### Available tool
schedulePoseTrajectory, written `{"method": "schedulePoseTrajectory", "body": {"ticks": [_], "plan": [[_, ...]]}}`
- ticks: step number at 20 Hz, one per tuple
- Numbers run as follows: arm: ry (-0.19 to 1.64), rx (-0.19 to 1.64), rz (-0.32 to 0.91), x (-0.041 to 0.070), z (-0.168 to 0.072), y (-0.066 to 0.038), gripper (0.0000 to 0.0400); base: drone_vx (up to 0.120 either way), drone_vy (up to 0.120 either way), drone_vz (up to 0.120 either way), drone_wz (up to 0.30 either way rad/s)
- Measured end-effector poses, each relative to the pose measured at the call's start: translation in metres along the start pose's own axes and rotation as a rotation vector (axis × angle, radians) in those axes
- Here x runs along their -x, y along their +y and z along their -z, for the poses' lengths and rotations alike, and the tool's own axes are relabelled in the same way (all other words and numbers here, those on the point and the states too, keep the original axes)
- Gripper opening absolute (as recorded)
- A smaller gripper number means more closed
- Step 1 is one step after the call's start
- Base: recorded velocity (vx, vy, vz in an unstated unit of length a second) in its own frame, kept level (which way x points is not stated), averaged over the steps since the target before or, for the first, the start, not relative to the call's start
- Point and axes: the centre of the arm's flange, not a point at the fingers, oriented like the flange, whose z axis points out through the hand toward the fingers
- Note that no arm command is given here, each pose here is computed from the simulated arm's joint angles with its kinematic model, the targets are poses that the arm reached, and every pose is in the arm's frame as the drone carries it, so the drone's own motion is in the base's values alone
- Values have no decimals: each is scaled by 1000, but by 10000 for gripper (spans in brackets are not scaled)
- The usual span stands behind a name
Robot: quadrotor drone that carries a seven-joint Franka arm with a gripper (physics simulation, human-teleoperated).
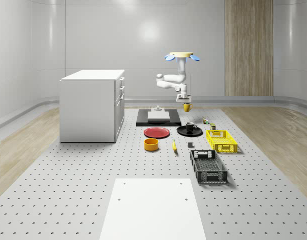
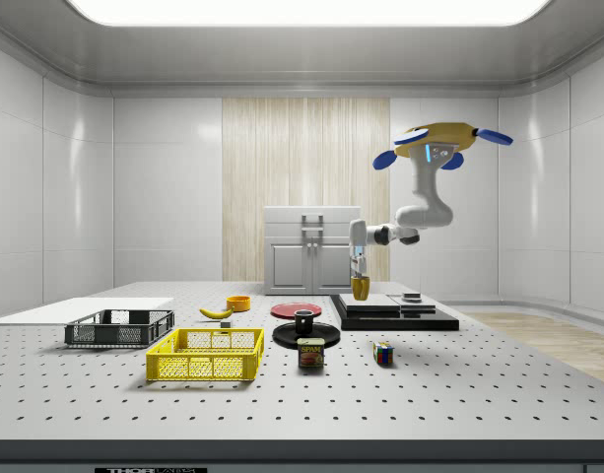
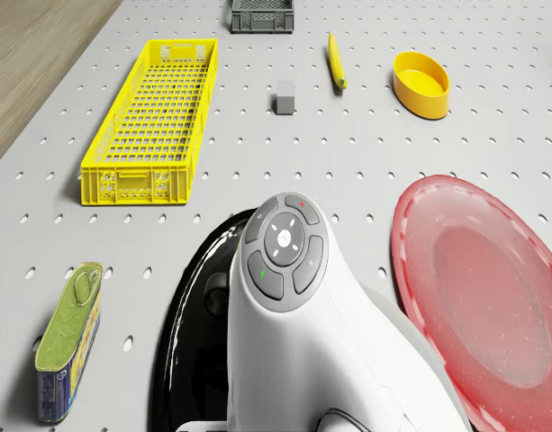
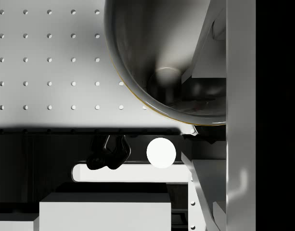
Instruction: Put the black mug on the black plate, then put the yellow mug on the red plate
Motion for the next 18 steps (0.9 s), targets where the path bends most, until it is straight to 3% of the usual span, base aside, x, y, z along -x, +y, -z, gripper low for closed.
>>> {"method": "schedulePoseTrajectory", "body": {"ticks": [18], "plan": [[0,0,0,0,0,0,100,120,-120,0,0]]}}
